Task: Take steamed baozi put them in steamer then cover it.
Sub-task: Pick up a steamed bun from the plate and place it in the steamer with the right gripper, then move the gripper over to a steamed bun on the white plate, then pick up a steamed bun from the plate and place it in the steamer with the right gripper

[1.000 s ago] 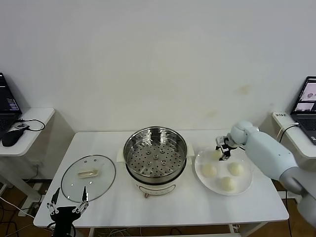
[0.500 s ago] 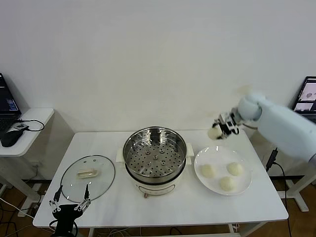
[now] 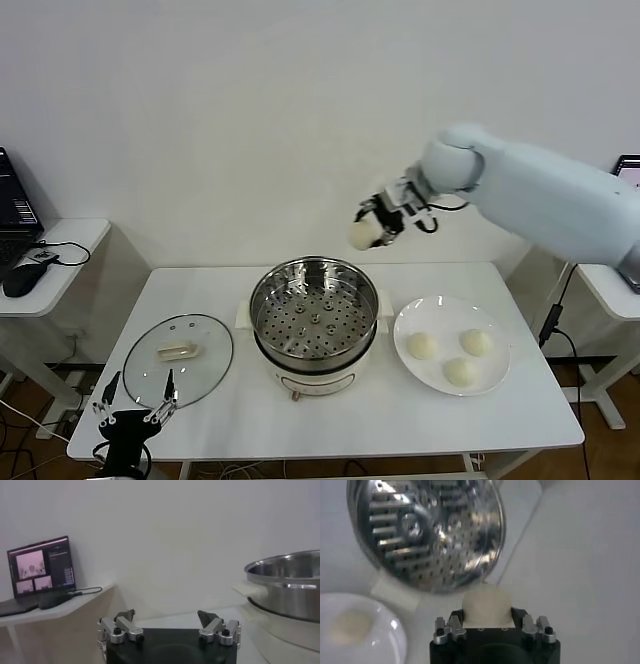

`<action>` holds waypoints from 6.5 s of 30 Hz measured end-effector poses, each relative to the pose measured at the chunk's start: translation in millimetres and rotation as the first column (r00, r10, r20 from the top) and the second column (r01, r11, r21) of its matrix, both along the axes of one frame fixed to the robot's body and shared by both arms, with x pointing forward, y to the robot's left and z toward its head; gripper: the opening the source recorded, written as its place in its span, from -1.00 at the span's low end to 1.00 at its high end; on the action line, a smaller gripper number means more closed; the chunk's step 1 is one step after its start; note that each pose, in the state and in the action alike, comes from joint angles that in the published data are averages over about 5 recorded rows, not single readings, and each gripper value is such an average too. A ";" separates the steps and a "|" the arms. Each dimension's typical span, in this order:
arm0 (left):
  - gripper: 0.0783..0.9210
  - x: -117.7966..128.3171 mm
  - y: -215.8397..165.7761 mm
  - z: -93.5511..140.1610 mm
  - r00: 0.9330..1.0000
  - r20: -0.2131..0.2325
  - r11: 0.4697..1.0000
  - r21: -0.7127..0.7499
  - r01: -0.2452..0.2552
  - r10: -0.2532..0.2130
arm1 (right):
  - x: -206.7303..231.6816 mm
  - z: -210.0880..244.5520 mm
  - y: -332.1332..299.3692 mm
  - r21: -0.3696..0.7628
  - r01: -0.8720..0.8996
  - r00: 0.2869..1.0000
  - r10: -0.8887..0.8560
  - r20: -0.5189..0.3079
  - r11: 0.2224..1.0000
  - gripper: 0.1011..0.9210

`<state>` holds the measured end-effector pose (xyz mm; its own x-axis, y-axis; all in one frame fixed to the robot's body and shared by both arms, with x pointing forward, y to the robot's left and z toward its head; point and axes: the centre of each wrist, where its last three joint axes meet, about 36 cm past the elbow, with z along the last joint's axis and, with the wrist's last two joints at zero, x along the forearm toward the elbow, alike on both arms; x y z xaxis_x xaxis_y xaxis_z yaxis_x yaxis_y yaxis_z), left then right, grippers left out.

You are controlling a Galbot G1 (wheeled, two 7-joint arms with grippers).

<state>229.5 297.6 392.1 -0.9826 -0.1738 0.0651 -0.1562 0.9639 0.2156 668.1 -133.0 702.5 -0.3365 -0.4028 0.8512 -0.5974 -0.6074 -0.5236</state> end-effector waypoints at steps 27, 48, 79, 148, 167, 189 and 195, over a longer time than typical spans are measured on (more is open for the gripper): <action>0.77 3.0 -3.5 2.7 1.000 0.016 1.000 -0.012 -0.012 0.012 | 8.8 -120.0 58.4 -0.197 -0.379 0.919 0.394 0.037 0.904 0.26; 0.77 3.9 -9.0 2.3 1.000 0.019 1.000 -0.017 -0.006 0.006 | 18.8 -109.0 62.2 -0.192 -0.407 0.900 0.428 0.081 0.893 0.76; 0.77 8.8 -1.1 12.1 1.000 0.011 1.000 0.017 0.006 -0.006 | -87.5 -56.4 -156.5 -0.046 0.469 0.875 -0.471 -0.114 0.882 0.76; 0.77 21.5 3.0 1.2 1.000 -0.003 1.000 0.012 -0.016 0.016 | -37.9 -217.3 -161.2 -0.197 0.532 0.794 -0.566 -0.224 0.824 0.10; 0.77 21.0 5.0 10.1 1.000 0.010 1.000 0.026 0.000 0.000 | -26.7 -21.6 -91.0 0.018 0.482 0.869 -0.475 -0.135 0.876 0.17; 0.77 22.0 8.4 14.1 1.000 0.025 1.000 0.018 -0.011 0.010 | -34.9 -65.8 95.8 0.022 0.406 0.882 -0.385 -0.272 0.914 0.26; 0.77 21.9 9.8 13.6 1.000 0.024 1.000 0.020 -0.015 0.014 | -35.3 -92.5 120.6 0.005 0.410 0.872 -0.391 -0.295 0.912 0.26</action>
